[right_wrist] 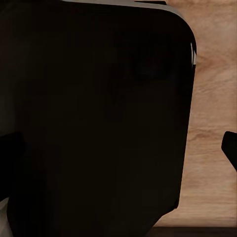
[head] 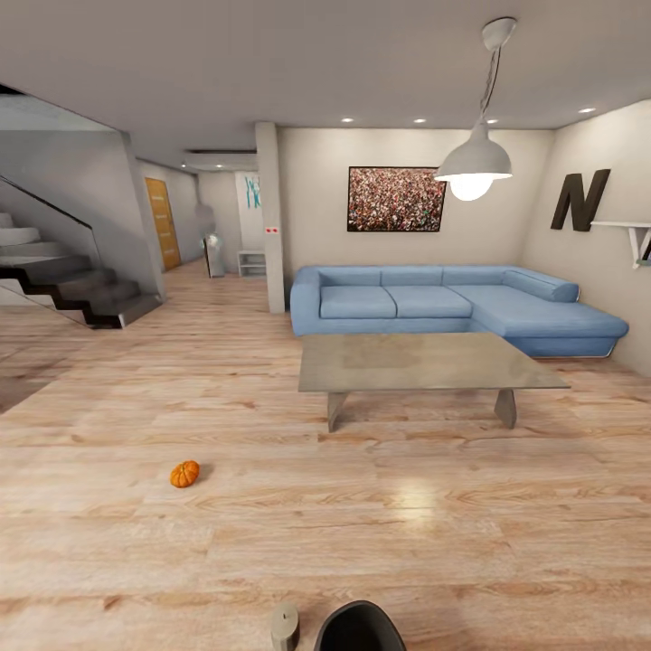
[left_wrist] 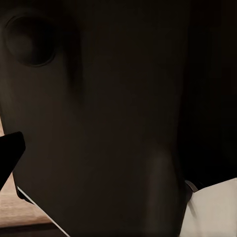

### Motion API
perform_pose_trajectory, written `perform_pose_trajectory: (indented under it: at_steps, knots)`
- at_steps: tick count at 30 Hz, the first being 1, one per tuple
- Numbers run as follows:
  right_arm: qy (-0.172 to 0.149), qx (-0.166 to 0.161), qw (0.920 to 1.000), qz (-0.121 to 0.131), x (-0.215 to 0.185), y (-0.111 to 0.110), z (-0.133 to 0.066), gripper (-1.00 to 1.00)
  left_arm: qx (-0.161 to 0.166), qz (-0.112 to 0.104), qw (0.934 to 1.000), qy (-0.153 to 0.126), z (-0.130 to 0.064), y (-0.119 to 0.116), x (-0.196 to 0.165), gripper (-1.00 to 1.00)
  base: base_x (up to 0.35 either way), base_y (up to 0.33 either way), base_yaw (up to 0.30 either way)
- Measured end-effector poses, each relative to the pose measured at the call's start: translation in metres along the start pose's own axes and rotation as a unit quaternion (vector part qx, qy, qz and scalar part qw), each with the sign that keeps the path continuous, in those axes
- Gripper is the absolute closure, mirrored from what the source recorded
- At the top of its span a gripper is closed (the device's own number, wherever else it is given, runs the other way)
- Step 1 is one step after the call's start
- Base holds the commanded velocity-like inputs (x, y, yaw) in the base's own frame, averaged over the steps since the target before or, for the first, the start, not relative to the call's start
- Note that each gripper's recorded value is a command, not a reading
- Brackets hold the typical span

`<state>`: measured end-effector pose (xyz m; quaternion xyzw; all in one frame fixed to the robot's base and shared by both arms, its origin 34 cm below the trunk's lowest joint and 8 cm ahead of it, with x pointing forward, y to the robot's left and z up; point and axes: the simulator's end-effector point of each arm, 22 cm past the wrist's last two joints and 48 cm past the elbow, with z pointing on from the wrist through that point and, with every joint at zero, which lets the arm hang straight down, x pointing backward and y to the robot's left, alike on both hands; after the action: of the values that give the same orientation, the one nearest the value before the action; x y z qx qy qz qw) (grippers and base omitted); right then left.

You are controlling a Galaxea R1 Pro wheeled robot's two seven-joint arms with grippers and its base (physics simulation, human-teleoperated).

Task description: Place each of the two pumpkins and all three candles from the living room inside a cabinet in the living room (use any cabinet), then make sure every cabinet is closed, and position the cauldron so it is next to a table in the living room.

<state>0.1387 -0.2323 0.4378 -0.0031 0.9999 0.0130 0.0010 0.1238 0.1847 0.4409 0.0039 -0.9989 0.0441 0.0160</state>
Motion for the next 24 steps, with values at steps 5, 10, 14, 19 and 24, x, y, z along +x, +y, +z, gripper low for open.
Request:
perform_pose_trajectory:
  at_steps: [5, 10, 14, 19, 24]
  knots:
    - [0.000, 0.000, 1.0000, 0.000, 0.0000, 0.0000, 0.0000, -1.00, 0.000, 0.000, 1.0000, 0.000, 0.0000, 0.0000, 0.0000, -1.00, 0.000, 0.000, 0.000]
    - [0.000, 0.000, 1.0000, 0.000, 0.0000, 0.0000, 0.0000, -1.00, 0.001, 0.000, 1.0000, 0.000, 0.0000, -0.0008, 0.0000, -1.00, 0.000, 0.000, 0.000]
    - [0.000, 0.000, 1.0000, 0.000, 0.0003, 0.0000, 0.0000, -1.00, 0.001, 0.000, 1.0000, 0.001, 0.0000, -0.0011, 0.0005, -1.00, 0.000, 0.000, 0.000]
    - [0.001, 0.000, 1.0000, 0.000, 0.0005, 0.0002, 0.0000, -1.00, 0.000, 0.000, 1.0000, 0.001, 0.0000, -0.0003, 0.0009, -1.00, 0.000, 0.000, 0.000]
    - [0.001, -0.001, 1.0000, 0.000, 0.0007, 0.0004, 0.0000, -1.00, 0.000, -0.001, 1.0000, 0.001, 0.0000, 0.0006, 0.0009, -1.00, 0.000, 0.000, 0.000]
